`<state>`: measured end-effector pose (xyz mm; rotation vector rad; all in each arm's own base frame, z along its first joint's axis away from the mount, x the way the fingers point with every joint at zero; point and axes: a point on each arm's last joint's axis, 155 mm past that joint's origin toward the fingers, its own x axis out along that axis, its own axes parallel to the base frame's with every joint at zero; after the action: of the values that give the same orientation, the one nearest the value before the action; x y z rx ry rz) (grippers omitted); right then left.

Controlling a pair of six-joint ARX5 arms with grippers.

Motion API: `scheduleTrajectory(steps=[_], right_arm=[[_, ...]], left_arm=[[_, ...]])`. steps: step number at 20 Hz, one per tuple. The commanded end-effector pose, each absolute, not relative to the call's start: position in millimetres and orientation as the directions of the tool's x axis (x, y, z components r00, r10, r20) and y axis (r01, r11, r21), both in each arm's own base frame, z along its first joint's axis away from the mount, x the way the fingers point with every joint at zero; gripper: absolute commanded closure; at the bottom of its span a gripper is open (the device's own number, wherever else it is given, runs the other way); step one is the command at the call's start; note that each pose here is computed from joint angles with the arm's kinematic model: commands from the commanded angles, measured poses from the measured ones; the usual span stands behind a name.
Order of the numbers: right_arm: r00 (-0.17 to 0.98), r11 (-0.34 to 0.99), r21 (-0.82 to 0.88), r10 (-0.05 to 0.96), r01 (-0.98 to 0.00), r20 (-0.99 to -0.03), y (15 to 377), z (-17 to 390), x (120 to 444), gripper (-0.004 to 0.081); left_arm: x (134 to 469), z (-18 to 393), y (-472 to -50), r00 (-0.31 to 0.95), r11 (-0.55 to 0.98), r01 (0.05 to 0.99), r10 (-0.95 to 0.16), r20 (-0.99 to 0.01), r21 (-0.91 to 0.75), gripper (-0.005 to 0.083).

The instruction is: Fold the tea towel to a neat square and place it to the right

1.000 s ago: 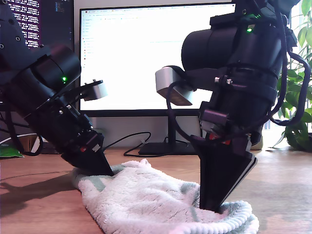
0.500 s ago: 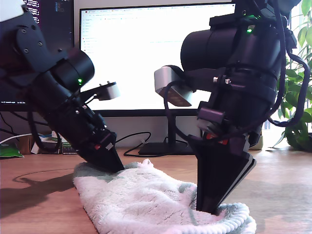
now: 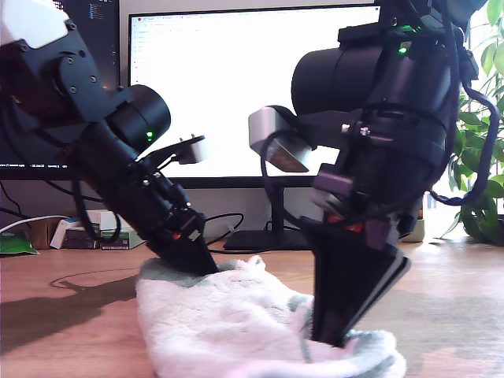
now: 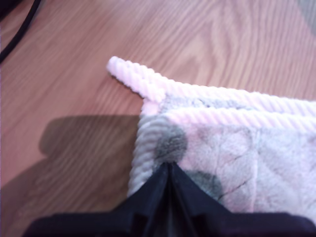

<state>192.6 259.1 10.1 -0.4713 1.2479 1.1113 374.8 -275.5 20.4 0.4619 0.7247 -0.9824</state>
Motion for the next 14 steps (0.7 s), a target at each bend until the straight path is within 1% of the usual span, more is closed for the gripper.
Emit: scheduleTrajectory(steps=[1, 9, 14], right_arm=[[-0.13, 0.438, 0.308, 0.391, -0.844, -0.911, 258.2, -3.3, 178.7, 0.0782], [-0.116, 0.423, 0.309, 0.423, -0.852, -0.899, 278.7, -0.1, 172.4, 0.0782], [-0.106, 0.432, 0.312, 0.436, -0.846, -0.893, 284.8, 1.3, 172.8, 0.0782]], left_arm=[[369.3, 3.1, -277.8, 0.321, 0.476, 0.88, -0.573, -0.754, 0.013, 0.0794], [366.7, 12.5, -296.2, 0.31, 0.421, 0.906, -0.611, -0.728, 0.033, 0.0794], [362.4, -2.7, -301.8, 0.281, 0.407, 0.913, -0.605, -0.745, 0.015, 0.0794]])
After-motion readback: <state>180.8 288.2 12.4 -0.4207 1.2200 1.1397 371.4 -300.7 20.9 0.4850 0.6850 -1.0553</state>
